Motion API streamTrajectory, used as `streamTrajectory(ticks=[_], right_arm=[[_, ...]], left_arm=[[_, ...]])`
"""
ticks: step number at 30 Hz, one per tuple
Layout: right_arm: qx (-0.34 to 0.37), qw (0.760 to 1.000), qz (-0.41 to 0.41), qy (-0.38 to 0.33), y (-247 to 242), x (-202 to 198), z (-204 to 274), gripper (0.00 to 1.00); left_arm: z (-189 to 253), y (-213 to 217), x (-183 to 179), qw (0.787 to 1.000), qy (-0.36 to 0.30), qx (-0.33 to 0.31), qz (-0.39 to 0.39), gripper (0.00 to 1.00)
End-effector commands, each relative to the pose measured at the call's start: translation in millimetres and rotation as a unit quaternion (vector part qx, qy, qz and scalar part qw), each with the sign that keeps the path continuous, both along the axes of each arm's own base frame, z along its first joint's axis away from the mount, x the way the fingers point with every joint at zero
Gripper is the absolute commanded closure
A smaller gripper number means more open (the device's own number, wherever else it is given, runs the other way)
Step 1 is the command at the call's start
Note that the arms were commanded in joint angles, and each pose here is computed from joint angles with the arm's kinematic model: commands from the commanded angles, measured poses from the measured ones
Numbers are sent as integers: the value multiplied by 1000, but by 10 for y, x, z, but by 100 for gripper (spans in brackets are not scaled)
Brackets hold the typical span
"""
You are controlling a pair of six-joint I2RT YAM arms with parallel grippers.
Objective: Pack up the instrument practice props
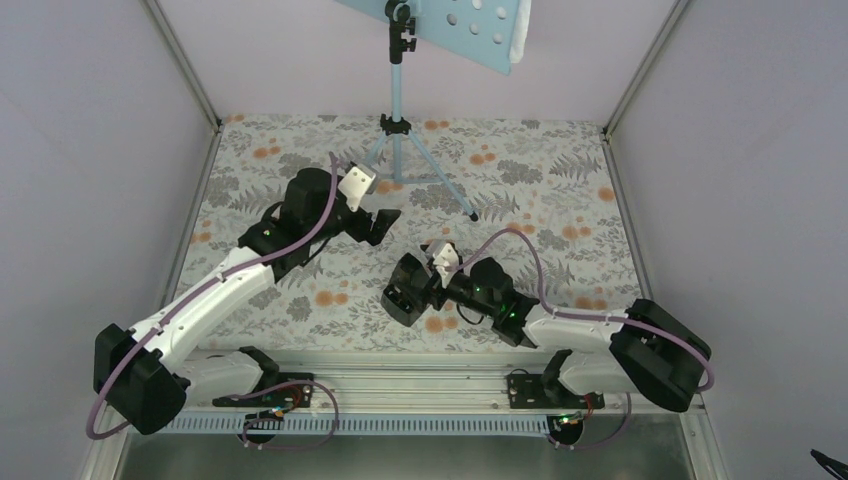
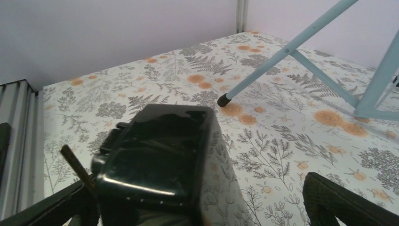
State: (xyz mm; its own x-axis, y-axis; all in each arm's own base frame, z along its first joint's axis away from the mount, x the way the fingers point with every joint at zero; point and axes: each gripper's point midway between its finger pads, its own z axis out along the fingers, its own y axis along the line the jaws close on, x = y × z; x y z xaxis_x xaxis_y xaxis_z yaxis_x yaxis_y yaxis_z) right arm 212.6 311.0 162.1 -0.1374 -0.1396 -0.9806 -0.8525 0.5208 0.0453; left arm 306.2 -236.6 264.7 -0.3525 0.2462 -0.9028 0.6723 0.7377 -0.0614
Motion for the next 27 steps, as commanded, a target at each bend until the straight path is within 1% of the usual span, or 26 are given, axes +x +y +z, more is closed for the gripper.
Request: streamTrajectory(ticks=[1,6,10,15,27], right_arm=[[13,999,-38,-25,-5,141,157,0],[15,998,-55,-17,-32,188,130,0],[18,998,-56,-16,-50,179,131,5],[20,998,-52,-11,-88,128,101,8],[25,998,-48,-8,-151,62,112,9]], left_arm=[[2,-13,34,1000,-4,-2,-1,0],[-3,-23,29,1000,-2,-3,-4,0],[1,-16,29,1000,-3,-2,-3,0],[-2,-19,26,1000,-3,-2,-4,0],[-25,-37,15,1000,1,-1,-11,0]])
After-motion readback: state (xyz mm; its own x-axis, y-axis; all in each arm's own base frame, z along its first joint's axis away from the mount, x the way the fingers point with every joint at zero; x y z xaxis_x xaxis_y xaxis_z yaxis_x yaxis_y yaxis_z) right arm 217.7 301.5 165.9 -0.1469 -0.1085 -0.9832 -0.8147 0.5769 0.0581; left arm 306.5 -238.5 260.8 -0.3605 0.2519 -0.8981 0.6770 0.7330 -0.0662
